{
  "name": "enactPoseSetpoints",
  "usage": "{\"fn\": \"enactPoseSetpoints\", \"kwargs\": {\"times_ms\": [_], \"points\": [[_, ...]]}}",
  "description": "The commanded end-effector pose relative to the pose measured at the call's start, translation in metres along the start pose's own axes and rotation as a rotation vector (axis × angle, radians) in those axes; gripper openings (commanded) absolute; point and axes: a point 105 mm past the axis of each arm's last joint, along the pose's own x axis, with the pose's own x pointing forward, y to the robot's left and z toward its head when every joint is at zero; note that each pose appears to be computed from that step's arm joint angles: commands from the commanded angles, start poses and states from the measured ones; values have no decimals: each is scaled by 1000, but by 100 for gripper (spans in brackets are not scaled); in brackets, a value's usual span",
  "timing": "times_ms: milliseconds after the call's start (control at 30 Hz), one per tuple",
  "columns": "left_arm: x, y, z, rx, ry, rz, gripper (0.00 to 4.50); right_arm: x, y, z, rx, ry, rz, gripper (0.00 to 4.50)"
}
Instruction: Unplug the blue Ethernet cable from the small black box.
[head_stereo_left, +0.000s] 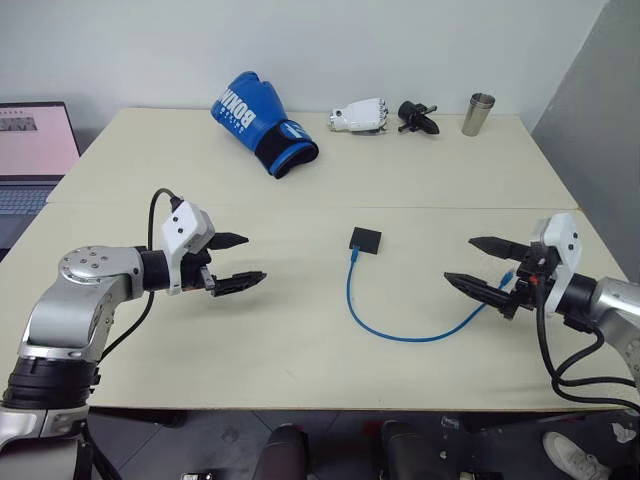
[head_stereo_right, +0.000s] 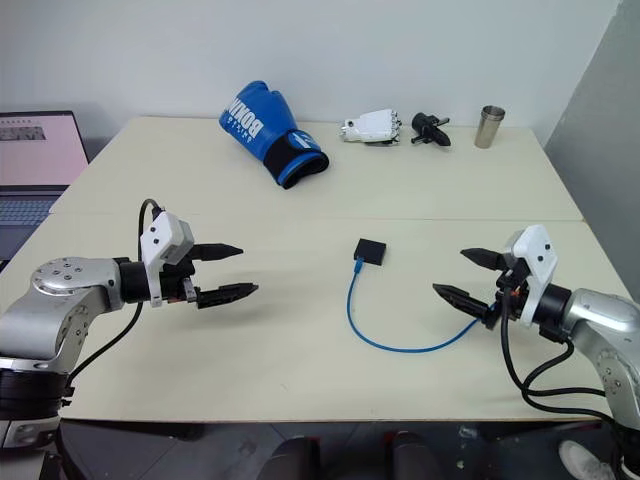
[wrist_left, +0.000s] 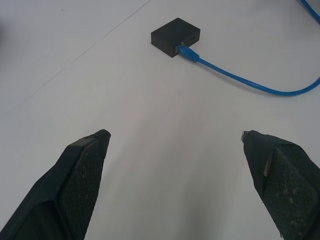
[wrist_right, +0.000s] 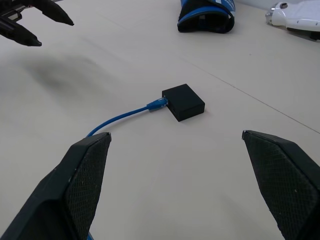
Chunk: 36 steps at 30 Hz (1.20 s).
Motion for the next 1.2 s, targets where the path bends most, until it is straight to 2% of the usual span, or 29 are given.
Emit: {"fn": "enactPoseSetpoints", "kwargs": {"times_ms": [33,567,767,933,1100,1200], "points": [[-2,-1,8,31,-23,-19,449,-2,0,16,-52,-43,0,446],[-4,-3,10,41,-25,-20,449,2,6,22,-68,-38,9,446],[-4,-7,12,64,-37,-67,449,9,17,23,-45,-57,35,446],[-4,-16,13,39,-44,-160,449,40,46,-4,38,16,34,446],[-3,-19,12,72,-17,-206,449,84,49,-24,169,34,-149,446],[-2,-19,11,76,-9,-212,449,109,57,-29,244,42,-203,446]]}}
